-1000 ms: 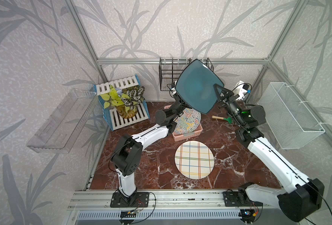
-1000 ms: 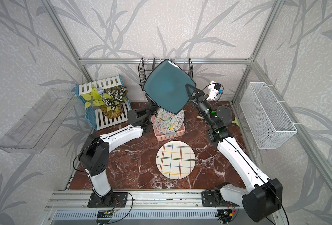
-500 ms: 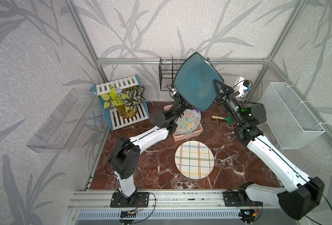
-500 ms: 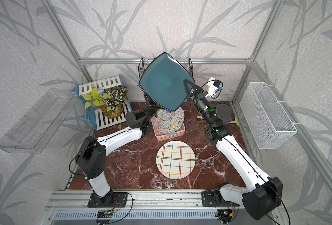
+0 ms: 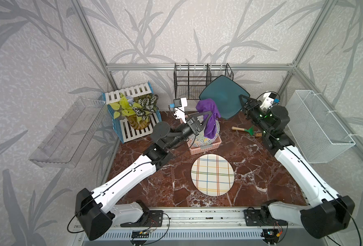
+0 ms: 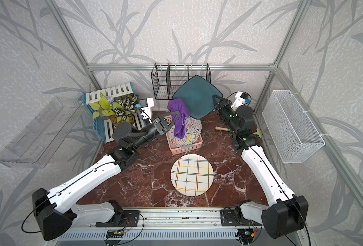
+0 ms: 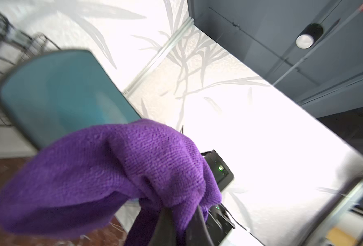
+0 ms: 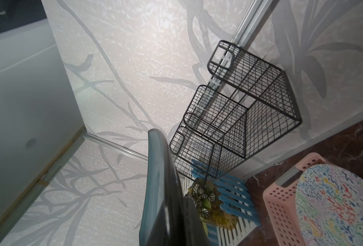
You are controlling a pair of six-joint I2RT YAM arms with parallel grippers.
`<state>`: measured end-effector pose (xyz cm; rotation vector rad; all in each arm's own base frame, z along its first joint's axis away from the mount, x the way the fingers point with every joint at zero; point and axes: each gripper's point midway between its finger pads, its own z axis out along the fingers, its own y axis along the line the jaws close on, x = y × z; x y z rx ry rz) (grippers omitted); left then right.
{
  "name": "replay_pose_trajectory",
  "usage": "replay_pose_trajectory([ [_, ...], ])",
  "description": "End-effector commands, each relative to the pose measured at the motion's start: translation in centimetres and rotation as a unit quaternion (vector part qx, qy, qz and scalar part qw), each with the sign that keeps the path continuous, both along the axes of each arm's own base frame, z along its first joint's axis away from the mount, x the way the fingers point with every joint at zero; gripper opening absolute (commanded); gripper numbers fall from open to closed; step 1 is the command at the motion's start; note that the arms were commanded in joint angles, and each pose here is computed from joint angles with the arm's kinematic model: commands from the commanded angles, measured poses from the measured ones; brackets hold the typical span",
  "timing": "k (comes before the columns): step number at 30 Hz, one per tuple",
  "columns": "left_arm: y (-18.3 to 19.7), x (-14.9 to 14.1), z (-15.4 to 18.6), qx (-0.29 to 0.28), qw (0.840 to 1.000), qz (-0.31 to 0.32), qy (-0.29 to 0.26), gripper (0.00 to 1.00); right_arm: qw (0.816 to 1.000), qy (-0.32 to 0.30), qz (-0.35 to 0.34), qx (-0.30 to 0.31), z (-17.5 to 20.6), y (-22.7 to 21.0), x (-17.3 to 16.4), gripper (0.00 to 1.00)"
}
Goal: Wipe the wet plate dry
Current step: Wipe the plate with towel.
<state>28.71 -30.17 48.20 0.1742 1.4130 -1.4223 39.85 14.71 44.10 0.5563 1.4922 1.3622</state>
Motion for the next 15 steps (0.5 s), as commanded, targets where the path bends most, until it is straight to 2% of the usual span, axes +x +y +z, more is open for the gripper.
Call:
replay_pose_trajectory([
  [1,-0.2,4.2,-6.8,0.193,0.977,0.094,0.009,0.00,0.992,-0.115,0.041,0.012,6.1,1.3,-3.7,0.00],
  [7,0.7,8.8,-8.8,0.266,0.949,0.162,0.046,0.00,0.990,-0.130,0.048,0.013,6.5,1.5,-4.6,0.00],
  [12,3.6,11.2,-6.9,0.286,0.933,0.214,0.036,0.00,0.984,-0.151,0.090,-0.015,6.0,3.4,-6.8,0.00],
  [14,3.5,11.5,-5.9,0.304,0.931,0.203,0.019,0.00,0.980,-0.160,0.110,-0.032,5.5,4.8,-8.2,0.00],
  [15,2.3,11.0,-5.7,0.326,0.929,0.176,-0.001,0.00,0.979,-0.164,0.117,-0.038,5.4,5.4,-8.8,0.00],
])
